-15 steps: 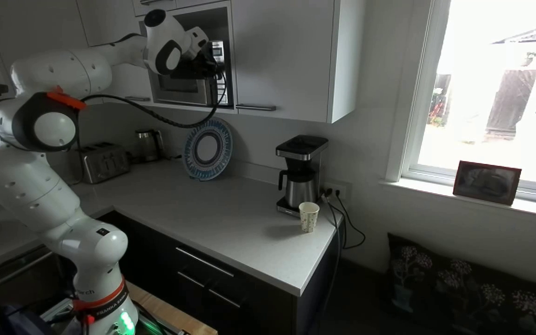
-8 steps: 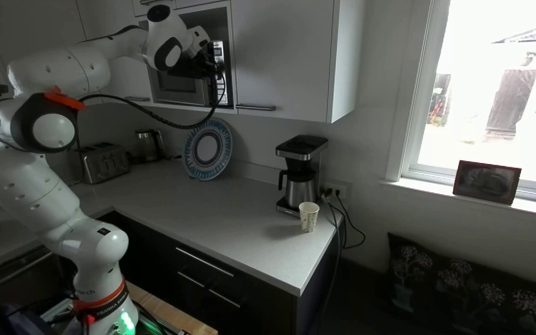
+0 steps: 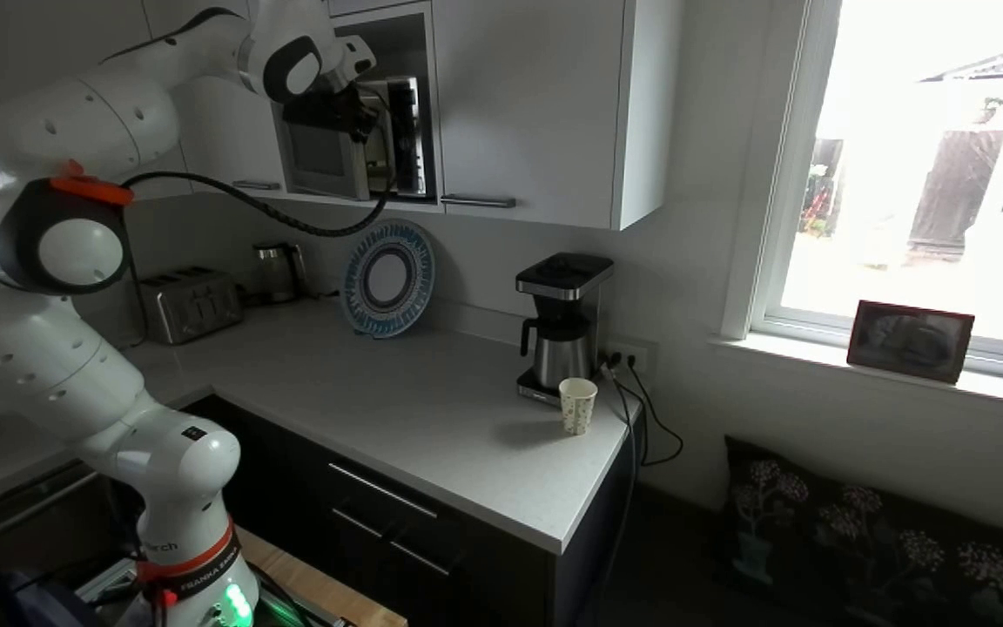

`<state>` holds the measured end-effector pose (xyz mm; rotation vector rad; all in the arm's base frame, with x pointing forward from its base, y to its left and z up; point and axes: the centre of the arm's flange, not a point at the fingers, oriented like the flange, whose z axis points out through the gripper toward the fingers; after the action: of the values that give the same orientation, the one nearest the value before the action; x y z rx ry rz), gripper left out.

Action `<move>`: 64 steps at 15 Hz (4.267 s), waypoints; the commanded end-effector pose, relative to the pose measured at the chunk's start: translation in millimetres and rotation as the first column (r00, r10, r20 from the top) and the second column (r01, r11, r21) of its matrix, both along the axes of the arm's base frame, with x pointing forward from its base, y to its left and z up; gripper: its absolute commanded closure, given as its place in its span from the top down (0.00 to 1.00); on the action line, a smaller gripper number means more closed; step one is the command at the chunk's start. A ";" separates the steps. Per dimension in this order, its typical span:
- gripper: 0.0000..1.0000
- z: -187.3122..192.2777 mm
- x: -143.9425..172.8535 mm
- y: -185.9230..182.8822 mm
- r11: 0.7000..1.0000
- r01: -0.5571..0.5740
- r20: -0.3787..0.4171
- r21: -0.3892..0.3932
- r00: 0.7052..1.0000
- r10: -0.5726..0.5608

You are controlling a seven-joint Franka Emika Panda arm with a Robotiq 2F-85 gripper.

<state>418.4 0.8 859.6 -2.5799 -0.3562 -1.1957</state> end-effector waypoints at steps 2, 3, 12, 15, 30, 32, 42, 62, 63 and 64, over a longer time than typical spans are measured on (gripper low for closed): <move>0.43 20.6 -16.3 25.4 0.996 -0.079 -0.043 0.027 0.996 0.080; 0.43 23.6 -19.3 18.9 0.997 -0.071 -0.041 0.003 0.997 0.071; 0.43 34.8 -28.3 -15.6 0.993 -0.110 -0.030 -0.046 0.994 0.108; 0.43 26.5 -29.8 -28.9 0.989 -0.132 -0.050 -0.063 0.990 0.129; 0.27 5.3 -15.2 -48.8 0.973 -0.205 -0.017 -0.104 0.979 0.204; 0.32 2.9 -10.1 -46.1 0.967 -0.234 -0.011 -0.102 0.972 0.234; 1.00 -3.4 -4.5 -43.6 0.922 -0.381 0.009 -0.073 0.924 0.383; 1.00 1.2 -16.6 19.1 0.787 -0.610 0.004 0.091 0.790 0.613; 1.00 4.3 -21.7 22.8 0.792 -0.601 -0.028 0.107 0.794 0.607; 1.00 6.4 -25.7 26.4 0.786 -0.605 -0.050 0.123 0.788 0.614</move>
<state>409.1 19.1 855.1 -2.1382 -1.0220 -0.9190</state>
